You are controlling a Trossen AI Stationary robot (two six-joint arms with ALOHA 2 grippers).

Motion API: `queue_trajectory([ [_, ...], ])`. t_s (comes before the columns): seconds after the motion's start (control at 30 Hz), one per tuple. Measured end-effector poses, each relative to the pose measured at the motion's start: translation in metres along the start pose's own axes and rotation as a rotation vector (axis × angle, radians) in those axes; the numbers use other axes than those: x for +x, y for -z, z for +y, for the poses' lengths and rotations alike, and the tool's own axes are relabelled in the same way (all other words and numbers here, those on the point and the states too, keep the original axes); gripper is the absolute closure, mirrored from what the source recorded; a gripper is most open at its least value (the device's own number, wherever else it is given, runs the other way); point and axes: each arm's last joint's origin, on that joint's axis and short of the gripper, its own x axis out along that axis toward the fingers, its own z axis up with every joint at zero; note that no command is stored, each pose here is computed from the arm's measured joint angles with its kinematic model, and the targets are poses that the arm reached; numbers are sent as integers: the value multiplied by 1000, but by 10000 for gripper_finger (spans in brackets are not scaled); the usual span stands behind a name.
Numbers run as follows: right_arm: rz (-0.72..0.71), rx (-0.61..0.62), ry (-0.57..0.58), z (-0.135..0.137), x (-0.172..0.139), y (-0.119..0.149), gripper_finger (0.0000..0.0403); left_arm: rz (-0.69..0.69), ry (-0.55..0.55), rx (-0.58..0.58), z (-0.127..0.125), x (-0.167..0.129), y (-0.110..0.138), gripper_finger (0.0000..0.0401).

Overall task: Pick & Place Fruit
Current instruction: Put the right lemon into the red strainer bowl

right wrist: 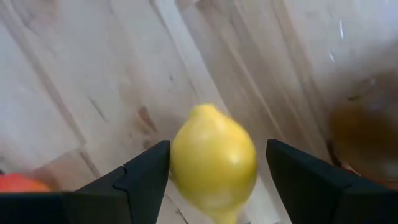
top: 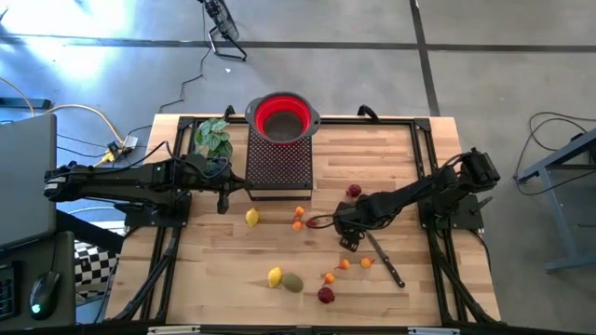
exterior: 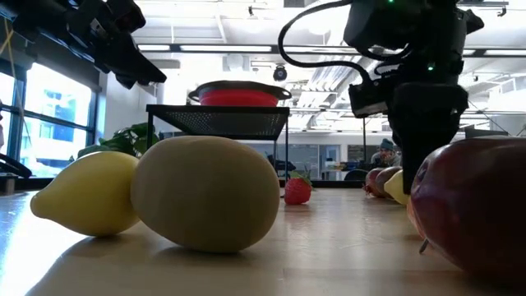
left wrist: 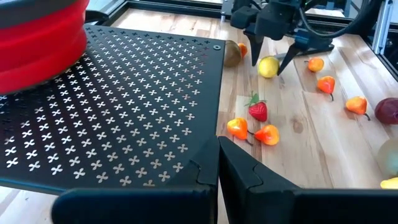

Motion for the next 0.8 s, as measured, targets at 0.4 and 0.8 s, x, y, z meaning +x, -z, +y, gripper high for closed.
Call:
queue_trajectory([
  [0.4,17,7,10,-5,4,4,204,0,0,0,0,0,0,401],
  [0.8,17,11,10,-4,4,4,206,0,0,0,0,0,0,401],
])
